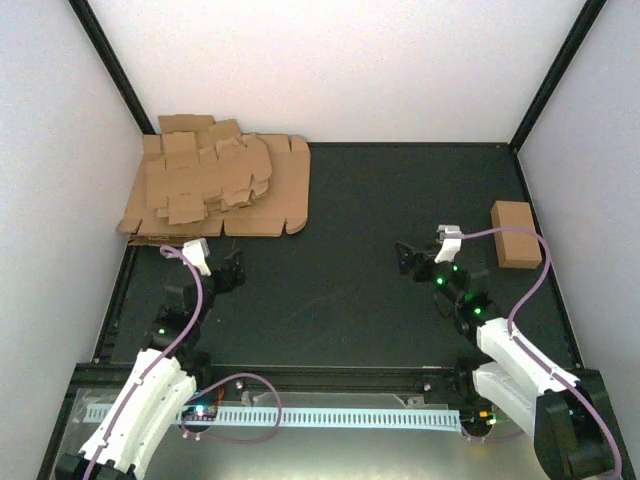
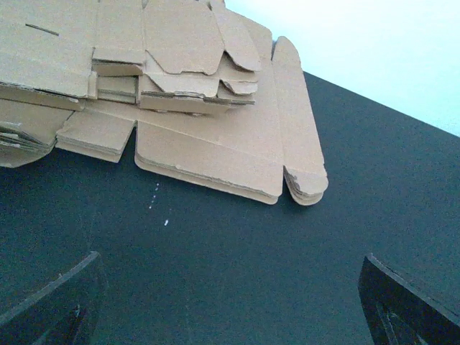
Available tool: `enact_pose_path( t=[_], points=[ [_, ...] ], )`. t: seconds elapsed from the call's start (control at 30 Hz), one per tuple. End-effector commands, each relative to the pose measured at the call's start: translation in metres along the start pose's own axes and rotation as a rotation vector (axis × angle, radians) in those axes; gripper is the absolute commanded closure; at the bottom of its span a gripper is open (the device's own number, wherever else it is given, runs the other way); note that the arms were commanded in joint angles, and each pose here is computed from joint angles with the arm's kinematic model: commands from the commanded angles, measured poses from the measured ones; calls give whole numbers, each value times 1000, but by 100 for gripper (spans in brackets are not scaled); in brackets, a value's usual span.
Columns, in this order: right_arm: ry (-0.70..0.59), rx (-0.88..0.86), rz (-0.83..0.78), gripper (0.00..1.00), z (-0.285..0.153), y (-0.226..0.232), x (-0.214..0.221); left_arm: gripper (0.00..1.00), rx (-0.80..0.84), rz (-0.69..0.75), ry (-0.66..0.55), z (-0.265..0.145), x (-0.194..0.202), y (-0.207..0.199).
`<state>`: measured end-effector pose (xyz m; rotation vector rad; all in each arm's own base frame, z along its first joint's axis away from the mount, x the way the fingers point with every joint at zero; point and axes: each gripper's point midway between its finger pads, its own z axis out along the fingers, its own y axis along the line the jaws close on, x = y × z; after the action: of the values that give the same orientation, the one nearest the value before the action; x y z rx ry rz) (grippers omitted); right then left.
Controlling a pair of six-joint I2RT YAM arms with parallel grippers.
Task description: Fold the paper box
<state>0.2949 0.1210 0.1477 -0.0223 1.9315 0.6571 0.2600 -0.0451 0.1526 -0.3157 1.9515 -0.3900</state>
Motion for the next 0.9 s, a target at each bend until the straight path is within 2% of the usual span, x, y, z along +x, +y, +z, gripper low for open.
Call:
enact_pose_path(
  t=[0.0,0.3,0.4,0.6,0.87],
  points=[
    [-51,10,-16,1,-1,0,-11,1,21,-7,-30,-4,-12,-7],
    [-47,9,-13,0,1,0,-12,1,76,27,-25,-3,-16,-19],
    [-45,2,-13,1,2,2,-12,1,145,109,-35,-2,-22,-34],
    [-45,-8,-5,1,1,2,-10,1,22,176,27,25,-63,-41],
    [-41,-33,8,1,-1,7,-8,3,-167,270,223,102,-93,-44]
  ],
)
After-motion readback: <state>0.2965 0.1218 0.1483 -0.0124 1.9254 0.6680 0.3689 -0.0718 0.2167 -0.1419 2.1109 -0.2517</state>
